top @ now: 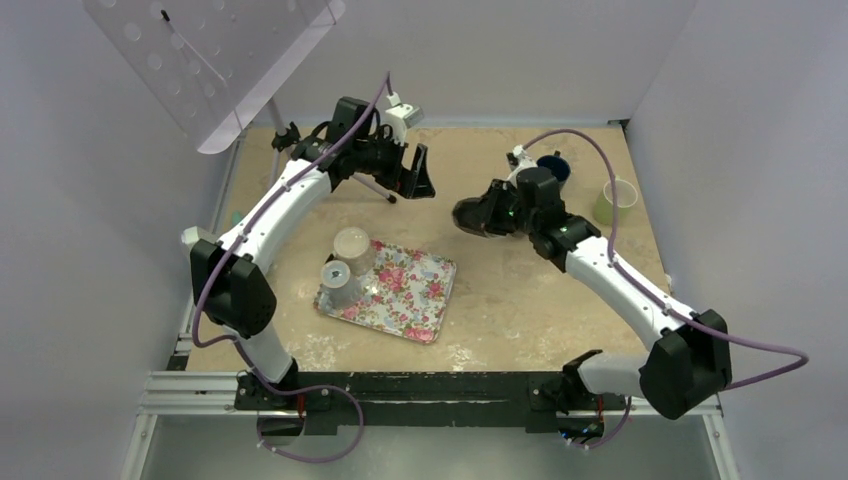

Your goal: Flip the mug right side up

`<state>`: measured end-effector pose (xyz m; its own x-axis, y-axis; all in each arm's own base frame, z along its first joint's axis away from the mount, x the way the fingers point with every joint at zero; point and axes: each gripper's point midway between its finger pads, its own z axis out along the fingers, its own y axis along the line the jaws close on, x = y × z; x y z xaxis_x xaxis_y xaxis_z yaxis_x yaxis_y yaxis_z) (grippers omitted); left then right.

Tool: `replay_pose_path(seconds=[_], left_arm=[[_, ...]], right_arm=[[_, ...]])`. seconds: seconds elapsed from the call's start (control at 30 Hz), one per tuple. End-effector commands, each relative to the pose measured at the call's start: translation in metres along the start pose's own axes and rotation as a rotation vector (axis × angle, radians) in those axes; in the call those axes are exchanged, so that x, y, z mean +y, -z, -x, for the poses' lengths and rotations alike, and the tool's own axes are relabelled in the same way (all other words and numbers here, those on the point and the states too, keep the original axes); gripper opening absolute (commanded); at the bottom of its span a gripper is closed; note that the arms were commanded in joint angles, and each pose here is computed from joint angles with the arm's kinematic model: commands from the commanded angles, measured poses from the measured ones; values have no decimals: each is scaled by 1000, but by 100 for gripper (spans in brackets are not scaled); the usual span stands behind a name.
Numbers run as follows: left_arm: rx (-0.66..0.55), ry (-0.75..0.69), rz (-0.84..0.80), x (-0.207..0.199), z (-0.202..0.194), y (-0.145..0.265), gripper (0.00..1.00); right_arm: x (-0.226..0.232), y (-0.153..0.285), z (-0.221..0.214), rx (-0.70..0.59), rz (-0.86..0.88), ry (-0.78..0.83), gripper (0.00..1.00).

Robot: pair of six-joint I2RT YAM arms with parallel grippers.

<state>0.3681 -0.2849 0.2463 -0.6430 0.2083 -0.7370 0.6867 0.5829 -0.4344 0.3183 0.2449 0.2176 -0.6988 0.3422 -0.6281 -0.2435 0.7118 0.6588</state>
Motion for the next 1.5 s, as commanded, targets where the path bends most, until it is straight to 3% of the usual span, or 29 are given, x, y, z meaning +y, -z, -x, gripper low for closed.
replay_pose_path(seconds=[0.0, 0.23, 0.47, 0.67, 0.8, 0.97, 1.17, 1.2, 1.47], left_arm=[[55, -216, 159, 17, -1, 32, 100], [194, -244, 135, 19, -38, 38, 100], [326, -280, 130, 22, -68, 52, 100], [445, -366, 103, 24, -106, 60, 100], [483, -393, 121, 30, -116, 64, 100], [538, -415, 215, 48, -128, 74, 100], [580, -459, 388, 74, -134, 94, 100], [587, -451, 406, 77, -136, 97, 100], [631, -265, 457, 116, -163, 85, 100]], right_arm=[[-87, 60, 20, 25, -455, 202, 0], [-136, 86, -32, 307, -632, 216, 0], [-120, 96, -105, 508, -641, 187, 0], [-133, 106, -156, 602, -718, 186, 0], [-127, 93, -167, 599, -700, 208, 1], [-114, 84, -158, 567, -658, 211, 45], [-92, 85, -130, 489, -630, 230, 66], [-88, 86, -126, 478, -625, 232, 74], [-73, 79, -115, 439, -570, 233, 76]])
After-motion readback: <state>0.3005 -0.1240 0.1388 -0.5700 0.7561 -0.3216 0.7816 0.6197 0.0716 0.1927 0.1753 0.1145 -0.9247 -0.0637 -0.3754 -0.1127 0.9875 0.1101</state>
